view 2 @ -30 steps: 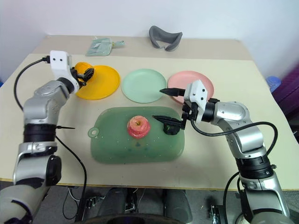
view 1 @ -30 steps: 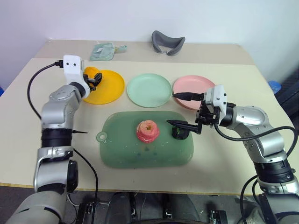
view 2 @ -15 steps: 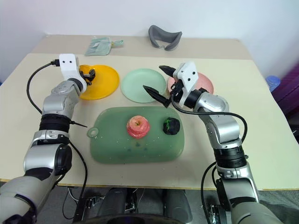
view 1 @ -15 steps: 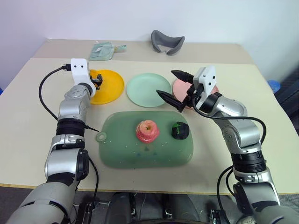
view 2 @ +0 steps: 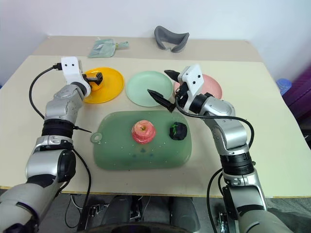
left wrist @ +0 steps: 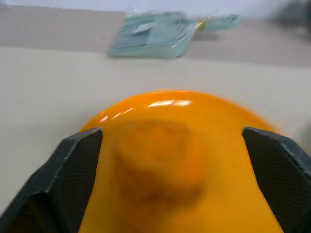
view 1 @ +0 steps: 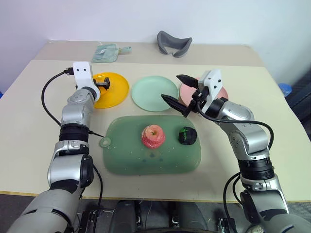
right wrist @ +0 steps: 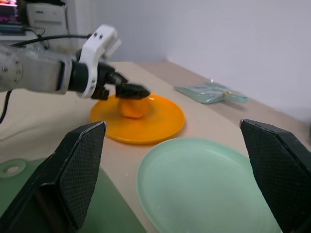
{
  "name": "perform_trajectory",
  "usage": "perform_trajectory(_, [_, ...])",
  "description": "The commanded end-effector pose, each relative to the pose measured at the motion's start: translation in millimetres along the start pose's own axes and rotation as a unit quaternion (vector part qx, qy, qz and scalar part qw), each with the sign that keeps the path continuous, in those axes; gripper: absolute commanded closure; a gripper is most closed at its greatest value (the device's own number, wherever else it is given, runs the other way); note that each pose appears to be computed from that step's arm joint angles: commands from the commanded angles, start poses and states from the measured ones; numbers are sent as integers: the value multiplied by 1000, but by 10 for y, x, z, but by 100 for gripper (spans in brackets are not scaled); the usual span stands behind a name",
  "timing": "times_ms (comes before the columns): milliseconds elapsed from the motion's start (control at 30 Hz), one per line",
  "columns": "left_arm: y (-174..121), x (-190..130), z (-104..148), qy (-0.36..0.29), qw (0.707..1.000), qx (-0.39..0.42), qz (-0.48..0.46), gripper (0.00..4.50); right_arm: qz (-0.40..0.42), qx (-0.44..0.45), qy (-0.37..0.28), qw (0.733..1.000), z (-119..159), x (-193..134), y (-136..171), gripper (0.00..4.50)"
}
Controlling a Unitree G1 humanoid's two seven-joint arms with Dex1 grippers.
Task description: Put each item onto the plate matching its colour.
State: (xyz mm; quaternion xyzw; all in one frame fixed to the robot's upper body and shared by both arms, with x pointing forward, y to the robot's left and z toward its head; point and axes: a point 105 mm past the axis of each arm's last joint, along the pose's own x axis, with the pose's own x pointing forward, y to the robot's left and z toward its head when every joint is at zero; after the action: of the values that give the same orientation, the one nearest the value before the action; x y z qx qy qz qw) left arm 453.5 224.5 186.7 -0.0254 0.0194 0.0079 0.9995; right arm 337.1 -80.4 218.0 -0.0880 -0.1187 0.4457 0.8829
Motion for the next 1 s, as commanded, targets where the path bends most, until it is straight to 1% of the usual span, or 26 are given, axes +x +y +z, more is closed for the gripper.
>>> perform_trajectory(33, [15, -142, 287, -69, 997, 8, -32, 4, 29, -10, -9, 999, 96, -6, 133, 0])
perform_trajectory(100, [-19, -283, 343, -104, 991, 35, -74, 4, 50, -2, 5, 999, 50, -16, 218, 0])
perform_trajectory(200, [-168, -517, 306, -103, 978, 28, -179, 4, 88, 13, 30, 996, -24, -43, 361, 0])
perform_trajectory(267, [-270, -755, 300, -112, 958, 41, -260, 4, 115, 18, 47, 992, -78, -72, 463, 0])
perform_trajectory(333, [-343, -999, 234, -112, 935, 85, -326, 4, 136, 20, 61, 989, -116, -98, 534, 0])
perform_trajectory(400, [-321, -1197, 176, -137, 915, 133, -356, 4, 155, 15, 74, 985, -154, -119, 592, 0])
perform_trajectory(433, [-298, -1287, 127, -146, 901, 179, -368, 4, 162, 11, 79, 984, -169, -124, 614, 0])
perform_trajectory(467, [-298, -1386, 65, -140, 885, 197, -397, 4, 168, 10, 81, 982, -177, -124, 634, 0])
perform_trajectory(533, [-265, -1540, 39, -108, 870, 169, -450, 4, 176, 13, 83, 981, -183, -113, 668, 0])
perform_trajectory(567, [-252, -1639, 78, -103, 858, 149, -480, 4, 178, 14, 83, 980, -188, -103, 684, 0])
perform_trajectory(667, [-198, -1835, 111, -86, 827, 143, -537, 4, 181, 18, 88, 979, -220, -83, 713, 0])
perform_trajectory(800, [-162, -1923, 48, -59, 809, 148, -565, 4, 183, 24, 92, 978, -280, -65, 757, 0])
perform_trajectory(1000, [-241, -1982, -10, -51, 796, 141, -586, 4, 180, 42, 94, 978, -345, -45, 778, 0])
